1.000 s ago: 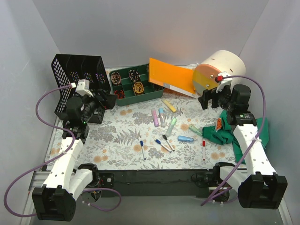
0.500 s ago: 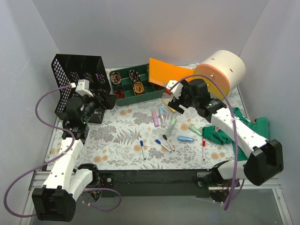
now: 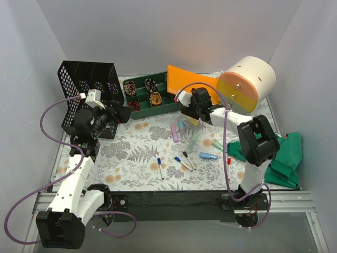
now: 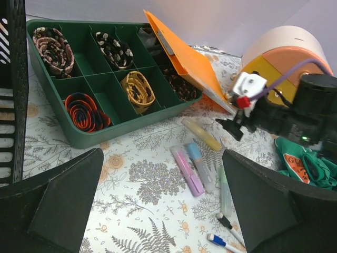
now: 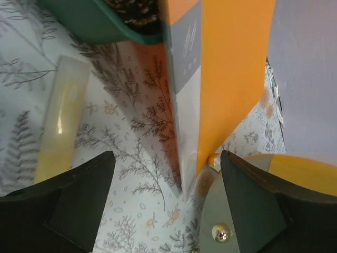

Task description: Organize the desk

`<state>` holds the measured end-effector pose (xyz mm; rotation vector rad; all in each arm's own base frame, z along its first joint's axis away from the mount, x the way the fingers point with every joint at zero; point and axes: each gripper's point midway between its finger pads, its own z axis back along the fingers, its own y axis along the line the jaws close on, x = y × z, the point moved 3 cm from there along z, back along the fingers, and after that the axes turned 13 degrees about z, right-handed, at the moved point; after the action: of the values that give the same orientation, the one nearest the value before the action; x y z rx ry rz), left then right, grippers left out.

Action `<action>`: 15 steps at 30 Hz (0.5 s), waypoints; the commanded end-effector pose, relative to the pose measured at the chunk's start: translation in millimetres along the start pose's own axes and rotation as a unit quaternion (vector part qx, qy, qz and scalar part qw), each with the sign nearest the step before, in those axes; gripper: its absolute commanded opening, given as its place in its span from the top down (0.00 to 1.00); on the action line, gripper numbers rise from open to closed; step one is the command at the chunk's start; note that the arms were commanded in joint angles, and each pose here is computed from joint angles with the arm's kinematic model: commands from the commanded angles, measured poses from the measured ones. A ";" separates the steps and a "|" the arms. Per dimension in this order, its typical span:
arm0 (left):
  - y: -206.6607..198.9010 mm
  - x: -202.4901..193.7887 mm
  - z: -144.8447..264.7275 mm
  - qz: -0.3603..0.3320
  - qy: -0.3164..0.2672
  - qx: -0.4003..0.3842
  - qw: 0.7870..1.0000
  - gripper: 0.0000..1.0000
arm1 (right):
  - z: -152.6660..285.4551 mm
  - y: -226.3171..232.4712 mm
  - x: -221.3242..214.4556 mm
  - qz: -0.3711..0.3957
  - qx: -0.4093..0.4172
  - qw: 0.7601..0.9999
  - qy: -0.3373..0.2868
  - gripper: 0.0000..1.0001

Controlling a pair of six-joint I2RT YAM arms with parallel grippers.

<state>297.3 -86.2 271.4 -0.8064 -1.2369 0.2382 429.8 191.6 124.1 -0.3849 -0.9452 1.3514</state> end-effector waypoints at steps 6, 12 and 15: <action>-4.7 3.8 -0.8 -0.005 -0.001 -0.011 1.000 0.02 | -43.9 -51.2 8.4 -0.018 -0.132 0.991 -0.004 0.34; -1.0 0.3 -3.6 -0.001 0.007 -0.007 1.000 0.02 | -51.4 -41.7 3.1 -0.033 -0.108 0.993 -0.034 0.72; 0.5 -2.1 -5.4 0.003 0.012 -0.006 1.000 0.02 | -46.0 -42.9 6.1 -0.044 -0.104 0.992 -0.054 0.99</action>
<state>301.0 -87.1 263.9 -0.8042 -1.2091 0.2438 484.7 194.7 105.4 -0.4814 -1.0536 1.2565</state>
